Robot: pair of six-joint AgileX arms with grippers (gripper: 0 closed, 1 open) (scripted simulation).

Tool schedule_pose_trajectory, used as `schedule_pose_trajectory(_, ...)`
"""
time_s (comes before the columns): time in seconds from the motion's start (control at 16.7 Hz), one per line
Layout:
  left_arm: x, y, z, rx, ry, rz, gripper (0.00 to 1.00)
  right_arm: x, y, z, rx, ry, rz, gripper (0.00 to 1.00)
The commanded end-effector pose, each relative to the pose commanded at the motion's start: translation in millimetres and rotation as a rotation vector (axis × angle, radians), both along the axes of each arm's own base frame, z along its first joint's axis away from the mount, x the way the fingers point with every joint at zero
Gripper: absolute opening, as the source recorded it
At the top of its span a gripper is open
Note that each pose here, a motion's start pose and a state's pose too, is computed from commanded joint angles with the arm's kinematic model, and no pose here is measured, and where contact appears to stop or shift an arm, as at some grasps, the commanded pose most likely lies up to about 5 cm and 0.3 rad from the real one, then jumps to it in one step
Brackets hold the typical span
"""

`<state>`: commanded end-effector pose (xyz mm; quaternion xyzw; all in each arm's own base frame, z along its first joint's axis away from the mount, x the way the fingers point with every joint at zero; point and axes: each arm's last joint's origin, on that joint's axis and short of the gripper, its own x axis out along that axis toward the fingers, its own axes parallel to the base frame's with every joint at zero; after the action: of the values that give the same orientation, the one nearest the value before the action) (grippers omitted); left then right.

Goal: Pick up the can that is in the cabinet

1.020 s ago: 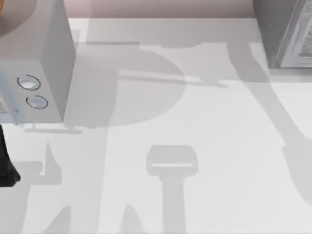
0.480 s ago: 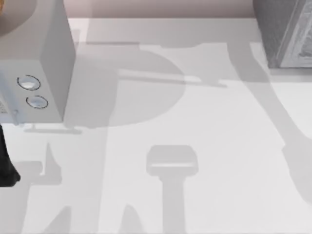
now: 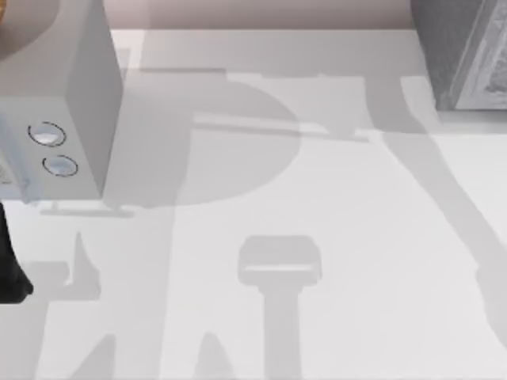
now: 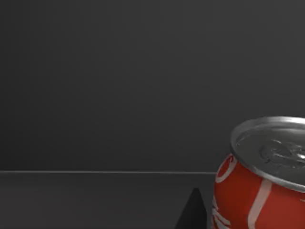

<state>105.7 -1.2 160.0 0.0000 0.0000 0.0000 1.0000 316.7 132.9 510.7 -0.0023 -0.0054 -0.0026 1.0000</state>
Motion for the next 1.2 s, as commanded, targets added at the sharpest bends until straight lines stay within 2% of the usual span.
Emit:
schedule_pose_trajectory(0.24, 0.0, 0.0, 0.0, 0.000, 0.000, 0.000, 1.00, -76.1, -1.7, 24.3, 0.003, -0.002, 0.000, 0.00)
schedule_pose_trajectory(0.42, 0.0, 0.0, 0.0, 0.000, 0.000, 0.000, 1.00, -114.1, -8.6, 32.2, 0.005, -0.001, 0.002, 0.00)
schedule_pose_trajectory(0.9, 0.0, 0.0, 0.0, 0.000, 0.000, 0.000, 1.00, -121.1, -14.8, 31.3, 0.010, -0.006, 0.000, 0.00)
schedule_pose_trajectory(1.2, 0.0, 0.0, 0.0, 0.000, 0.000, 0.000, 1.00, -140.6, -46.0, 2.1, 0.010, -0.011, 0.001, 0.00)
